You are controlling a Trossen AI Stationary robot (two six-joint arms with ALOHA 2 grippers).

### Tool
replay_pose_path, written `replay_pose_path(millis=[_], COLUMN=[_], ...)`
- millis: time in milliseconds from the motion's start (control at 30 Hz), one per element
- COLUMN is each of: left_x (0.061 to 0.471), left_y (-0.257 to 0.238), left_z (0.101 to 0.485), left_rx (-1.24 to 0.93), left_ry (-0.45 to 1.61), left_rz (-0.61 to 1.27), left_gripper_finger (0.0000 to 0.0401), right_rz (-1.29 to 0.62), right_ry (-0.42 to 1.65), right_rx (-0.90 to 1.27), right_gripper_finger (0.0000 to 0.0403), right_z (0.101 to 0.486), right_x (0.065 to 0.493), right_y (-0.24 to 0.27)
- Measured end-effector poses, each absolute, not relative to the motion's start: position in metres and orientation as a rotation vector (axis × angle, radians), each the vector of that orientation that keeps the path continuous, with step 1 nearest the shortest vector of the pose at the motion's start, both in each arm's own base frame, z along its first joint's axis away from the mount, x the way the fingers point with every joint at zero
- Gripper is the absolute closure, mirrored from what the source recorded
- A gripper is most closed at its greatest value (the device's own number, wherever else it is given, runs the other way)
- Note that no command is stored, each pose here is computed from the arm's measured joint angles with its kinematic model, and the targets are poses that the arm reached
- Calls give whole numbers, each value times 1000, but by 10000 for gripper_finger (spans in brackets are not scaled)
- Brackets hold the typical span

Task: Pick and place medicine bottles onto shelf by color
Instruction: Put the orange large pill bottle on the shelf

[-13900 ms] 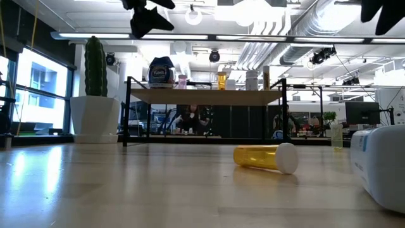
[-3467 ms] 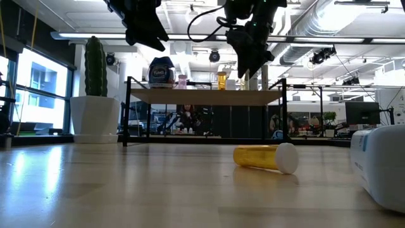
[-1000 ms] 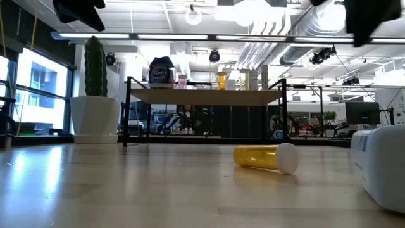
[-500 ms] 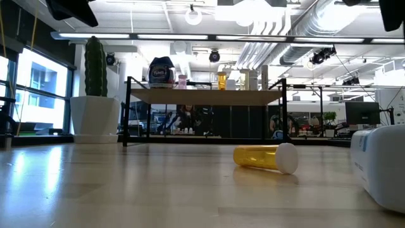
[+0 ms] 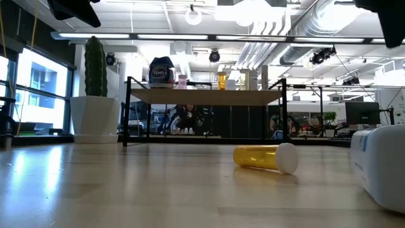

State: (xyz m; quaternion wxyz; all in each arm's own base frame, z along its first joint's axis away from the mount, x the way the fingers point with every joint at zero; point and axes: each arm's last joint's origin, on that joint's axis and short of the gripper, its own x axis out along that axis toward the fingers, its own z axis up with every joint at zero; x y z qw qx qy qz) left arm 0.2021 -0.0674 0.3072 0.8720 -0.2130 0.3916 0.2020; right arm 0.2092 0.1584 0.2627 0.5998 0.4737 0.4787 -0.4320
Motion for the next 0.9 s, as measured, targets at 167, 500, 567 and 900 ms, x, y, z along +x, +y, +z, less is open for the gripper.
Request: replay_pose_path(millis=[167,500,567,900], left_x=[202,202,202,202], left_y=[-67,-68,-68,-68], left_z=[307,307,307,307], left_rx=[-445,-447,-447,-423], left_ry=[818,820,820,824], left_rz=[422,419,419,407], left_gripper_finger=[165,165,165,165], right_rz=[-1102,-1250,-1257,-1355], right_ry=[1092,1040,1039,1085], right_rx=[1110,1181,1180,1135], right_gripper_finger=[96,96,96,96], right_z=[247,219,213,179], right_x=[217,231,235,245], right_y=[164,176,178,187])
